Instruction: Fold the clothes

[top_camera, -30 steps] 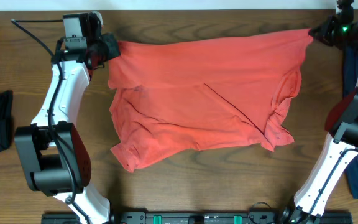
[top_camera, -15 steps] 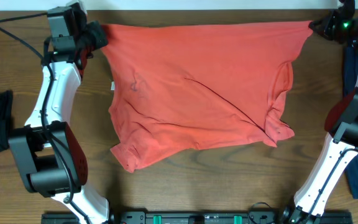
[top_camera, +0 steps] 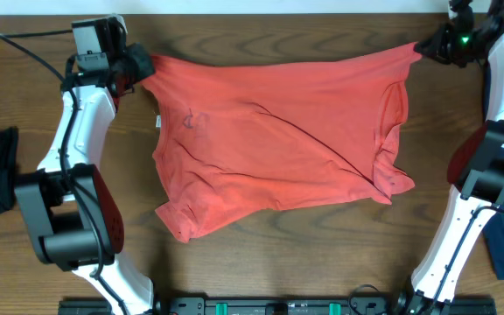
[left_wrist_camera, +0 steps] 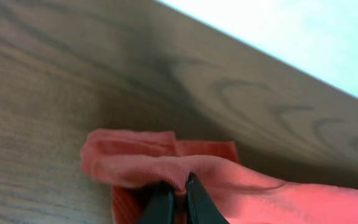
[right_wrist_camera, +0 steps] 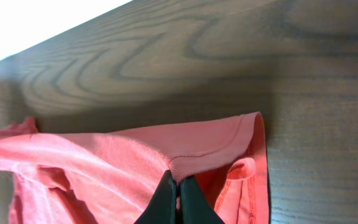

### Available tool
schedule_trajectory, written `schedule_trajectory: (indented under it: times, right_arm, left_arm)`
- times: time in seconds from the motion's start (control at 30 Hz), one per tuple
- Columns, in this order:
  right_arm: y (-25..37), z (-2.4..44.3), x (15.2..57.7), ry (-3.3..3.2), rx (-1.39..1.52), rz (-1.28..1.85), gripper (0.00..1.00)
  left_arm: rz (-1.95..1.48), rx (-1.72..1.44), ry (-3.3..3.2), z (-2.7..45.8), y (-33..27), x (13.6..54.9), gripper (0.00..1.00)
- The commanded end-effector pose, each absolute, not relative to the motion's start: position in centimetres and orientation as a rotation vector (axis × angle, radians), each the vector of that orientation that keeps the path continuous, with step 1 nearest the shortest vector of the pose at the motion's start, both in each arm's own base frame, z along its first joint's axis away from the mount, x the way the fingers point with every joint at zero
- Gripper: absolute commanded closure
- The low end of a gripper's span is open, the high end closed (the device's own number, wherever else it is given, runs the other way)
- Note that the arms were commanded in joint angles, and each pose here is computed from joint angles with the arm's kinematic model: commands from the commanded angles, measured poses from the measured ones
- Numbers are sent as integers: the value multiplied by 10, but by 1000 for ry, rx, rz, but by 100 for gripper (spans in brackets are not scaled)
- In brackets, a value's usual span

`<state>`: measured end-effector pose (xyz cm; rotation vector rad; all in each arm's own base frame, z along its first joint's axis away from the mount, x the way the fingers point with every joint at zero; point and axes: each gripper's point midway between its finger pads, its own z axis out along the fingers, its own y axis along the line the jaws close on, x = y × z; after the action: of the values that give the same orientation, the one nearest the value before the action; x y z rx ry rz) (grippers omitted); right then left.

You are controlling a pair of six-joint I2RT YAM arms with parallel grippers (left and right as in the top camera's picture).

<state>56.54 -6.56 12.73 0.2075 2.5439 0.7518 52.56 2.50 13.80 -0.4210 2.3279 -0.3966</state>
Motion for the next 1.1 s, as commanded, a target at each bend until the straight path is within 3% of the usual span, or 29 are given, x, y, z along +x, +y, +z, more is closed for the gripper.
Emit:
schedule_trajectory:
  times: [0.0, 0.37, 1.07]
  right_arm:
    - [-74, 150, 568, 2504, 177, 681, 99]
    - [-132, 139, 540, 2553, 320, 639, 99]
    - [-105, 91, 491, 2840, 362, 618, 99]
  left_arm:
    - [-376, -446, 2334, 132, 34, 527, 94]
    - [-368, -479, 2371, 125, 42, 518, 94]
    - [-371, -495, 2605, 92, 32, 471, 94]
